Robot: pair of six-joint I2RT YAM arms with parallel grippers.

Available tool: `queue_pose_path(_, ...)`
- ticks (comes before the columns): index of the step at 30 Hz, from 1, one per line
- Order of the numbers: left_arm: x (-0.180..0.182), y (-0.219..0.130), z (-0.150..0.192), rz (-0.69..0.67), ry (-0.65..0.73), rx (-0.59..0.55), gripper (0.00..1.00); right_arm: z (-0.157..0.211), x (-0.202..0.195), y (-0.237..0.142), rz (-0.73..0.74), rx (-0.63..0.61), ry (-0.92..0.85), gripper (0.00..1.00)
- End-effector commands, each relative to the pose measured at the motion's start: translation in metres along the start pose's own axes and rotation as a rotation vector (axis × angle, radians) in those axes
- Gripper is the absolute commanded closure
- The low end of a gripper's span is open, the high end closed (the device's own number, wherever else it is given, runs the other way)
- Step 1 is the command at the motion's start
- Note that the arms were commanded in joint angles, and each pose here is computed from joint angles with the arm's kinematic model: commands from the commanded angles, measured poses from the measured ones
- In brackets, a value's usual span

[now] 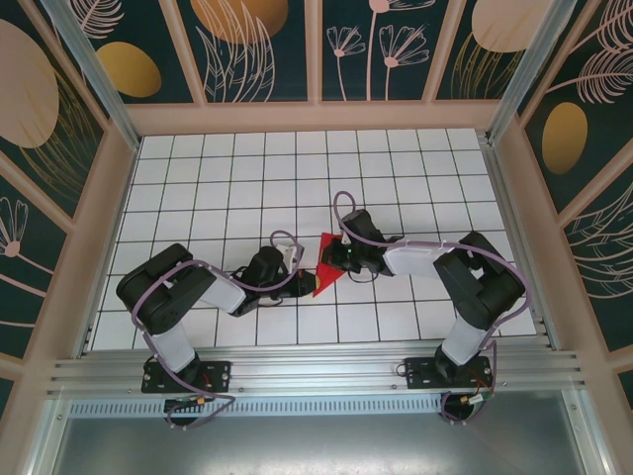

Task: Fold a paper plane with a square sheet of paper (pick it up from the middle)
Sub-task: Fourth fold the wing at the center of the table.

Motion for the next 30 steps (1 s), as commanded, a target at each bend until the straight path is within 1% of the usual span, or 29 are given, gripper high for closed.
queue_pose_path(1, 0.032, -0.001, 0.024, -0.141, -0.062, 0.070, 1.00, -0.010, 0.018, -0.011, -0.048, -0.030, -0.029, 0.93)
queue_pose_path(4, 0.033, 0.000, 0.025, -0.152, -0.060, 0.076, 1.00, -0.010, 0.016, -0.011, -0.052, -0.023, -0.026, 0.93)
queue_pose_path(7, 0.035, 0.001, 0.025, -0.170, -0.056, 0.087, 1.00, -0.009, 0.009, -0.004, -0.034, -0.007, -0.016, 0.93)
queue_pose_path(11, 0.038, -0.001, 0.025, -0.193, -0.059, 0.087, 1.00, -0.010, 0.004, 0.008, -0.050, 0.008, 0.004, 0.93)
queue_pose_path(15, 0.039, 0.000, 0.025, -0.205, -0.061, 0.087, 1.00, -0.012, -0.008, 0.019, -0.012, 0.015, 0.021, 0.94)
queue_pose_path(18, 0.041, 0.000, 0.025, -0.220, -0.061, 0.092, 1.00, -0.012, -0.019, 0.020, 0.044, 0.001, 0.035, 0.94)
queue_pose_path(21, 0.044, 0.000, 0.026, -0.246, -0.064, 0.096, 1.00, -0.010, -0.024, 0.020, 0.065, 0.001, 0.040, 0.94)
queue_pose_path(25, 0.047, -0.001, 0.027, -0.265, -0.077, 0.107, 1.00, -0.013, -0.010, 0.010, 0.017, -0.012, 0.019, 0.94)
queue_pose_path(30, 0.050, -0.001, 0.028, -0.292, -0.096, 0.112, 1.00, -0.020, 0.014, -0.017, -0.087, -0.055, -0.015, 0.93)
Point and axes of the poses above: each hand's point on the last joint's axis, 136 mm out from that joint toward the fingers, its own y axis out along the fingers, its own x axis along the line the jaws close on, z = x × y, the point moved 5 cm from there along -y, back along the fingers, and after that the axes turned 6 degrees about y, right-handed, at the moved point
